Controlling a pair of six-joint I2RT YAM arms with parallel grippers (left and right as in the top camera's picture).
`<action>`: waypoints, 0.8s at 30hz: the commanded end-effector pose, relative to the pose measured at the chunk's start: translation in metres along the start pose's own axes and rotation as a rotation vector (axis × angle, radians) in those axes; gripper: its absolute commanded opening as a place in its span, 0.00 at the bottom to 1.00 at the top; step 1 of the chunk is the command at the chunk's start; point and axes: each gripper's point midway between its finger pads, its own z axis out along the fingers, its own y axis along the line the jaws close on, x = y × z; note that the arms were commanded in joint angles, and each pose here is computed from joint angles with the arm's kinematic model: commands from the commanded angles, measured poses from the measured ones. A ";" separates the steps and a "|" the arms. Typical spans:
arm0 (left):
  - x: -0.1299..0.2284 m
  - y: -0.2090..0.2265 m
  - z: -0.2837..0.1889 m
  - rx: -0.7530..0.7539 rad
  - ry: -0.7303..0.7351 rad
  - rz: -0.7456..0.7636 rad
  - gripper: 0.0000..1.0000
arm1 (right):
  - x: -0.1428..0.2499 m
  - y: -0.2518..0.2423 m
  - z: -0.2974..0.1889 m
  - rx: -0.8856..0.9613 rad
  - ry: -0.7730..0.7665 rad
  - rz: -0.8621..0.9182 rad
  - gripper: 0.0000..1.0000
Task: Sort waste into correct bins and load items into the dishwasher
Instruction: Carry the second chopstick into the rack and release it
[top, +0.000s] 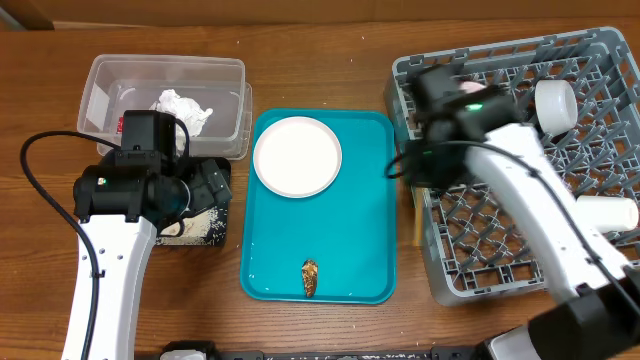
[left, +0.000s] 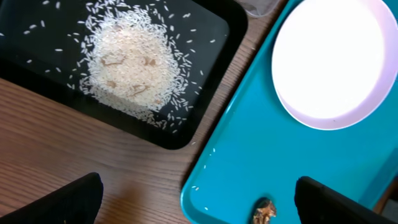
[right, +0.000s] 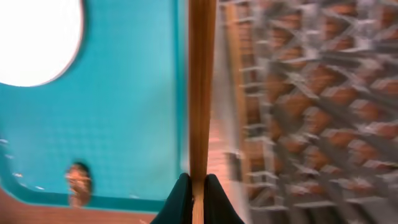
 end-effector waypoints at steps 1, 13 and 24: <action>0.003 -0.012 -0.002 0.062 0.024 0.002 1.00 | -0.002 -0.026 -0.005 0.024 0.012 -0.103 0.04; 0.045 -0.051 0.015 0.120 0.126 0.131 1.00 | 0.003 -0.063 0.026 0.051 0.070 -0.076 0.04; 0.095 -0.082 0.048 0.055 0.288 0.231 1.00 | 0.013 -0.066 0.058 0.050 0.099 -0.123 0.08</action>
